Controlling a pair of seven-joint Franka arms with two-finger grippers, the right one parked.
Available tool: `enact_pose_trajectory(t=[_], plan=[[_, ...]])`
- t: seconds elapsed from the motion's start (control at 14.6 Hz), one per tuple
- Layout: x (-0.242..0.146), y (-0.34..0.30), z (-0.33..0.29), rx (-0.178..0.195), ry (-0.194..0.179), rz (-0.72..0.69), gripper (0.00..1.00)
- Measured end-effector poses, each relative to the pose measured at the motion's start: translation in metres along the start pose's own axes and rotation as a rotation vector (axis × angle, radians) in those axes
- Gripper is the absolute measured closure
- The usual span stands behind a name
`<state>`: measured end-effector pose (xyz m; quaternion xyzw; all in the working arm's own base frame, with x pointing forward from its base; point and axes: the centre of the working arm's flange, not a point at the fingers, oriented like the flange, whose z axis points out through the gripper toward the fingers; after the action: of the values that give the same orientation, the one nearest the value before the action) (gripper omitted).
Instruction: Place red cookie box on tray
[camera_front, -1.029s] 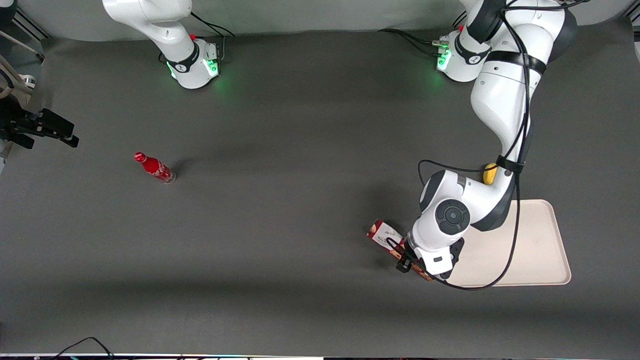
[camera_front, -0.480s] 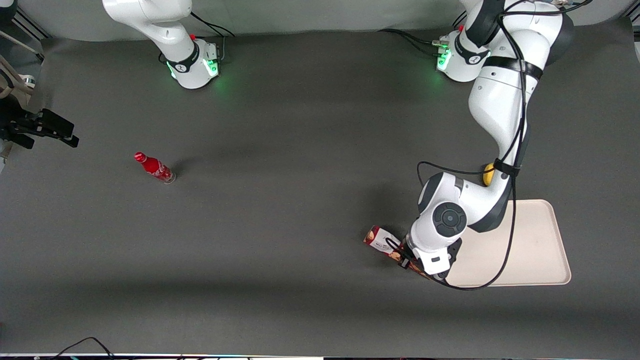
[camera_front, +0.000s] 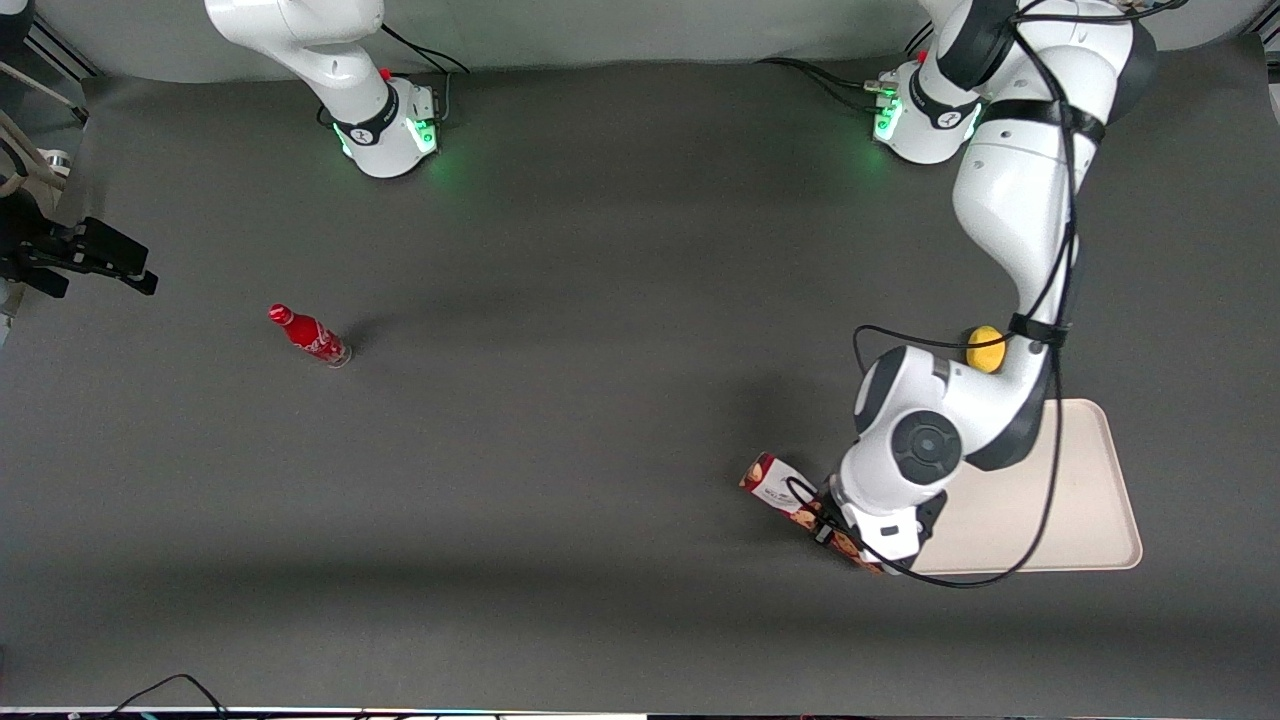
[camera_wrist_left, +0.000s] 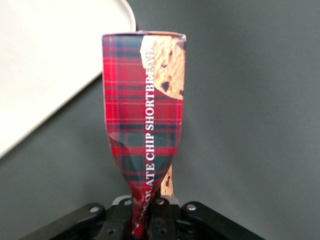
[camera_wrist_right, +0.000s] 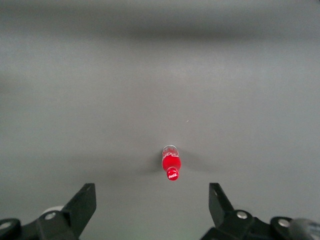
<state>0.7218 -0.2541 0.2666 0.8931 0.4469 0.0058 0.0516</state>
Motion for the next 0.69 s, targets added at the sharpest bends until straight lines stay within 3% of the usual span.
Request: enact_pose_trajectory(t=[0.27,0.48,0.69], plan=[[0.068,-0.018,-0.091,0.048,-0.075,0.16,0.94],[0.135,-0.059,-0.122,0.077,-0.115,0.313,0.94],[0.203,-0.11,-0.142,0.082,-0.142,0.534,0.94]])
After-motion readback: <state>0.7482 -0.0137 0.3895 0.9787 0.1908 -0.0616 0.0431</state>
